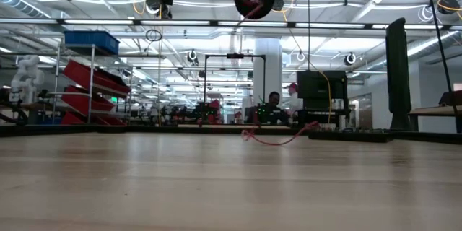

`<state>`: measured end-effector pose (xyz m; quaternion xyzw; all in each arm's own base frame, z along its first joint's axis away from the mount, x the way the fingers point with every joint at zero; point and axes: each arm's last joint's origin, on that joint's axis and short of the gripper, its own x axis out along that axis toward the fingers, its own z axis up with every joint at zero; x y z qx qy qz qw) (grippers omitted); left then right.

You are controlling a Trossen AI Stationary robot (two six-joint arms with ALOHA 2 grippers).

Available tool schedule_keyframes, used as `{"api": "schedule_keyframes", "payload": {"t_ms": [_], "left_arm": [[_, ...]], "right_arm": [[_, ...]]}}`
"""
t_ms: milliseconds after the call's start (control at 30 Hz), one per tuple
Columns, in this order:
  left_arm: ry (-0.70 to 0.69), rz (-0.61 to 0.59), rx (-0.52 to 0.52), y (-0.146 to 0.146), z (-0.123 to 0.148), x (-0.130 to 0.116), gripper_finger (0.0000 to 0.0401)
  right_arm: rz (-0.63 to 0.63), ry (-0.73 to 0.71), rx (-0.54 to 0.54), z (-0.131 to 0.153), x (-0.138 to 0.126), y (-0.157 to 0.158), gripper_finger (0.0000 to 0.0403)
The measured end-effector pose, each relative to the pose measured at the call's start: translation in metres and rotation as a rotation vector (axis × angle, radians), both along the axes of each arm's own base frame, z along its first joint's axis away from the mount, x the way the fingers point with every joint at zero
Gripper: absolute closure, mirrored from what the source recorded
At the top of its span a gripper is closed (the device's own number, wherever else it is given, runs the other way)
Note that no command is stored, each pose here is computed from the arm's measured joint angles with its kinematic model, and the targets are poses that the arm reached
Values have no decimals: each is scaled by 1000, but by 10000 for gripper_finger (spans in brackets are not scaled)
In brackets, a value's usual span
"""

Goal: Coil cords
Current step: Uncoil the red wire from the spool

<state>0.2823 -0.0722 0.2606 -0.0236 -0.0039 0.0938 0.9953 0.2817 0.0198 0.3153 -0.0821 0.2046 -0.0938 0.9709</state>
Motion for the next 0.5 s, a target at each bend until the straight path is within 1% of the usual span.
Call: {"api": "schedule_keyframes", "payload": {"t_ms": [133,233,333,500], "left_arm": [[-31,-37,-10,-1,2,1,399],[-39,-44,-12,-2,4,3,399],[-42,-92,-27,-5,4,10,399],[26,-120,-20,-10,-14,25,399]], "right_arm": [[-5,-19,-5,-6,11,1,403],[-45,-28,-23,-11,19,1,403],[-90,-50,-35,-14,24,0,403],[-104,-115,-13,-9,27,1,403]]}}
